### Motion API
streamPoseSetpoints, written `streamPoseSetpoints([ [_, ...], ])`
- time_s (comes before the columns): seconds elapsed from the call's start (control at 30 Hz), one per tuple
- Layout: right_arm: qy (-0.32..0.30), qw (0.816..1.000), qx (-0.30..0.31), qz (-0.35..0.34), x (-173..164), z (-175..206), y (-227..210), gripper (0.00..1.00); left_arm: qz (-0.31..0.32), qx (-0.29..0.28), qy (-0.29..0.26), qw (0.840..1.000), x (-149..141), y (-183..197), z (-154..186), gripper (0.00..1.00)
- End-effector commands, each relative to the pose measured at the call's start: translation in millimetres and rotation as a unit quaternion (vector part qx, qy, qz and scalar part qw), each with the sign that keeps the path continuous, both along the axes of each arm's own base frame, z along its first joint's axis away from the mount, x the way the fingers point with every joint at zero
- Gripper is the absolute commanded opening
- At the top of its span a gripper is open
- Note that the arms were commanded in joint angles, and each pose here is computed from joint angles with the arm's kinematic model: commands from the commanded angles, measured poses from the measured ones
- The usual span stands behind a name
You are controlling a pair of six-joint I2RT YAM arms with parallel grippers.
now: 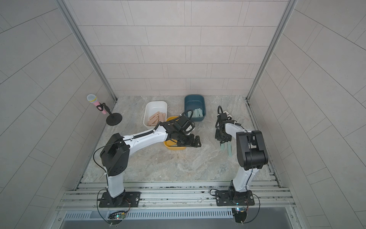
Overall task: Place the fruit knives into the storage box by color
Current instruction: Pick up the fruit knife from the center of the board, then place the fruit knife in the storage box.
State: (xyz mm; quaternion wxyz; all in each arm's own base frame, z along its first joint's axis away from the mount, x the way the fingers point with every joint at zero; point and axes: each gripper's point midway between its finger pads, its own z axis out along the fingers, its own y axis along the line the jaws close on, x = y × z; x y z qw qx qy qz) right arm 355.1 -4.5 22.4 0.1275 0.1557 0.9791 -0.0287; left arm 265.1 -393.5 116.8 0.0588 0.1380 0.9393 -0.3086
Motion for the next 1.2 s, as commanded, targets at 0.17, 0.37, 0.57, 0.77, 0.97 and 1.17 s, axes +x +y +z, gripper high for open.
streamPoseSetpoints([
  [0.17,0.032,0.999,0.035,-0.018,-20,-9,9,0.12,0.013,-0.004,-0.015,1.0,7,21,18,1.0],
  [0.37,0.0,0.999,0.051,-0.009,-9,20,23,0.12,0.019,-0.01,-0.019,1.0,14,25,27,1.0],
  [0.57,-0.062,0.995,0.068,0.029,34,70,64,0.12,0.033,-0.015,-0.035,0.999,32,36,48,1.0],
  [0.77,-0.115,0.985,0.102,0.075,98,108,115,0.12,0.063,-0.009,-0.032,0.997,58,61,53,1.0],
  [0.97,-0.145,0.976,0.123,0.105,160,122,149,0.12,0.087,-0.002,-0.032,0.996,75,85,57,1.0],
  [1.17,-0.168,0.973,0.119,0.108,209,123,159,0.12,0.091,0.008,-0.04,0.995,80,97,64,1.0],
])
